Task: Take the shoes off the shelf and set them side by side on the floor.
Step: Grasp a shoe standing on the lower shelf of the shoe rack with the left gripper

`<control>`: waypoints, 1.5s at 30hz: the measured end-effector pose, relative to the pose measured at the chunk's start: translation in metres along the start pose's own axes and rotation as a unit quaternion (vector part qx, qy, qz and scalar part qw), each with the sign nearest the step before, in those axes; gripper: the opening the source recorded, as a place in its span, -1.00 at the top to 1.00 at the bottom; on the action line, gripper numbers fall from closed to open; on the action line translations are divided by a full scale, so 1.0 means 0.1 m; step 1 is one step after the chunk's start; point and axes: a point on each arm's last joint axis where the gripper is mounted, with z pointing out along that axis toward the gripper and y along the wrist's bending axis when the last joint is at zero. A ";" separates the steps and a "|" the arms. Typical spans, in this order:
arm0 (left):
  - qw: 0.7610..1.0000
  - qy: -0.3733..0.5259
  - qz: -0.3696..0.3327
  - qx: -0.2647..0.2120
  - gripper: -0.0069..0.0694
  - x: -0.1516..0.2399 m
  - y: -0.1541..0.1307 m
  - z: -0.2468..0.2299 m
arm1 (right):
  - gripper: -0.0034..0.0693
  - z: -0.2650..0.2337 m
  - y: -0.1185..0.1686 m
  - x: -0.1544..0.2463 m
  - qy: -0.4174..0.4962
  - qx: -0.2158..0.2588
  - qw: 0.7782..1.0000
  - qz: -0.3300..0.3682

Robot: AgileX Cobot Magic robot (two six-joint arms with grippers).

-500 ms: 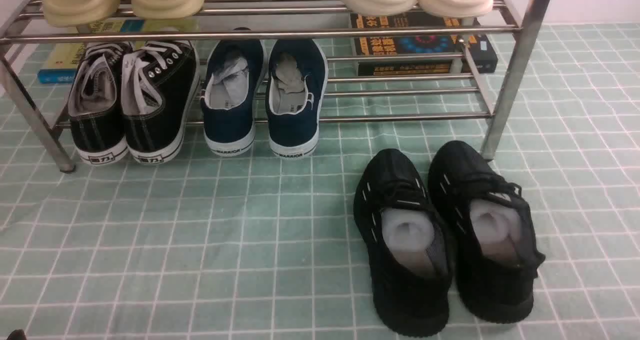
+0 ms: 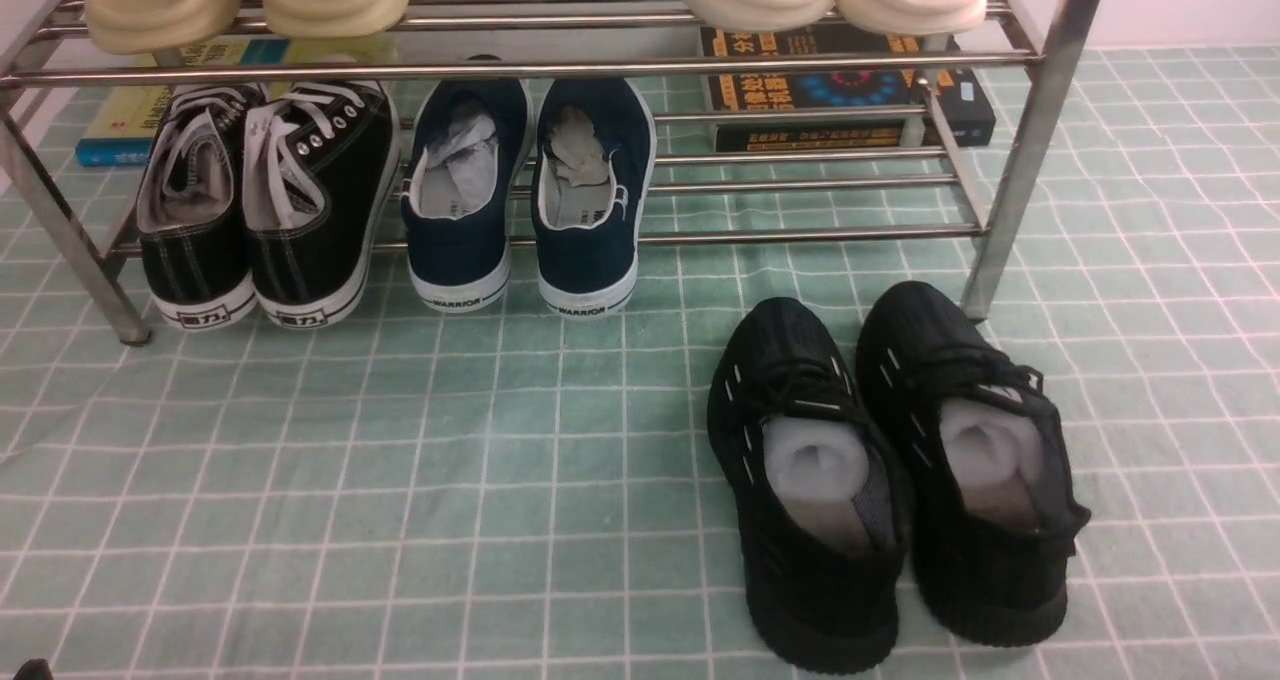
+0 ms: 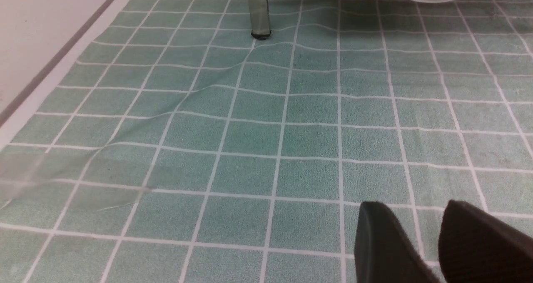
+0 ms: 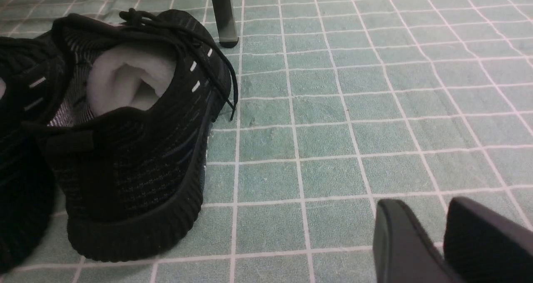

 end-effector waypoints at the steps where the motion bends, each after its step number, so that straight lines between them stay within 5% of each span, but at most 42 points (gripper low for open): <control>1: 1.000 0.000 0.000 0.000 0.18 0.00 0.00 0.00 | 0.36 0.00 0.00 0.00 0.000 0.000 1.000 0.000; 16: 0.997 0.001 0.065 -0.030 0.18 0.00 0.05 0.00 | 0.31 0.00 0.00 0.00 0.000 0.000 1.000 0.000; 18: 1.000 0.001 0.005 -0.018 0.18 0.01 0.03 0.00 | 0.31 0.00 0.00 0.00 0.000 0.000 1.000 0.000; 21: 0.968 0.007 -0.249 0.032 0.18 0.00 -0.06 0.00 | 0.30 0.00 0.00 0.00 0.000 0.000 1.000 0.000; 24: 0.873 0.033 -0.481 0.074 0.18 -0.01 -0.15 -0.01 | 0.29 0.00 0.00 0.00 0.000 0.000 1.000 0.000; 26: 0.825 0.046 -0.557 0.085 0.18 -0.01 -0.17 -0.01 | 0.28 0.00 0.00 0.00 0.000 0.000 1.000 0.000; 30: 0.784 0.056 -0.611 0.090 0.18 -0.01 -0.19 -0.02 | 0.26 0.00 0.01 -0.01 -0.007 -0.004 1.000 0.020; 38: 0.792 0.048 -0.603 0.085 0.19 -0.02 -0.18 -0.01 | 0.25 0.00 0.13 -0.02 0.004 -0.073 0.948 0.310; 45: 0.792 0.044 -0.601 0.095 0.45 -0.04 -0.18 -0.02 | 0.26 0.00 0.15 -0.03 0.007 -0.089 0.929 0.360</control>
